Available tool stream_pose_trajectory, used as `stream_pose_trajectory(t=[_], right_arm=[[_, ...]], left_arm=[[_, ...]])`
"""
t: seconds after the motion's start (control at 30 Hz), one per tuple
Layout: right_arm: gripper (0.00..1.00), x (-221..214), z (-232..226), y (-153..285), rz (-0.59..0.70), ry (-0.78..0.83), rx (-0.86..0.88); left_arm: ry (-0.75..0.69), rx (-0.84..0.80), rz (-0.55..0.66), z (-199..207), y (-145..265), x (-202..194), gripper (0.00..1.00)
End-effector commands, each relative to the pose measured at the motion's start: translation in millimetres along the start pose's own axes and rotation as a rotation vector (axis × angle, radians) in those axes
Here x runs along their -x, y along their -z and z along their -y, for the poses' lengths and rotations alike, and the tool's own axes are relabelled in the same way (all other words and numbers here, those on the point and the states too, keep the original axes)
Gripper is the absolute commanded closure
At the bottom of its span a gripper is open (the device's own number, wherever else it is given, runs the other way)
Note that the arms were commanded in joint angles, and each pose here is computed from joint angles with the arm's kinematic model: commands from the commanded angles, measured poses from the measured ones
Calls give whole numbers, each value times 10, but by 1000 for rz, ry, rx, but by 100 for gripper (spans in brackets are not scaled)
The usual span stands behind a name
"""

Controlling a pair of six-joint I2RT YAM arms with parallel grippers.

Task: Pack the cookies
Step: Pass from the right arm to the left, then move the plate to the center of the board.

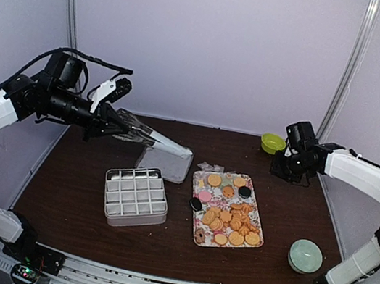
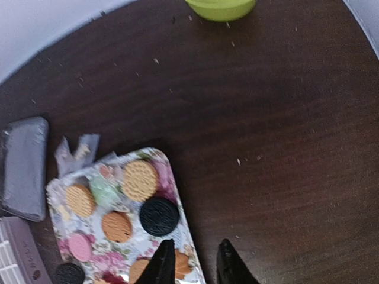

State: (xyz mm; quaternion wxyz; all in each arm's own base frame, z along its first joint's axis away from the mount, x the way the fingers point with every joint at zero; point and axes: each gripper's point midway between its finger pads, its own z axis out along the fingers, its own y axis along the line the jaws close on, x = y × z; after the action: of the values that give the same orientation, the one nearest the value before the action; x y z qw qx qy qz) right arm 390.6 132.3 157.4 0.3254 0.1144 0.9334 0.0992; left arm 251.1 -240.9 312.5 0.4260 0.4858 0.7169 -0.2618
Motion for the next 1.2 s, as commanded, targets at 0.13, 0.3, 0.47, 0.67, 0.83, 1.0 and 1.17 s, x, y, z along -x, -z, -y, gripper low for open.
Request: stream_pose_trajectory(t=[0.13, 0.3, 0.47, 0.67, 0.83, 1.0, 1.17], right_arm=[[82, -657, 512, -230, -170, 42, -222], [85, -942, 470, -454, -238, 63, -232], [92, -1178, 416, -674, -287, 78, -239], [95, -1251, 305, -738, -297, 110, -239], [95, -1369, 55, -749, -320, 126, -180], [96, -1533, -268, -709, -327, 161, -128], [96, -1636, -459, -637, -322, 146, -91]], left_arm=[[-29, 2, 105, -6, 185, 329, 100], [-24, -3, 110, 25, 227, 338, 100], [-18, -9, 105, 44, 258, 339, 100], [-22, -7, 111, 48, 295, 363, 100], [-23, -6, 114, 55, 313, 362, 100], [-27, -14, 114, 79, 314, 341, 100], [-30, -17, 114, 97, 321, 322, 100]])
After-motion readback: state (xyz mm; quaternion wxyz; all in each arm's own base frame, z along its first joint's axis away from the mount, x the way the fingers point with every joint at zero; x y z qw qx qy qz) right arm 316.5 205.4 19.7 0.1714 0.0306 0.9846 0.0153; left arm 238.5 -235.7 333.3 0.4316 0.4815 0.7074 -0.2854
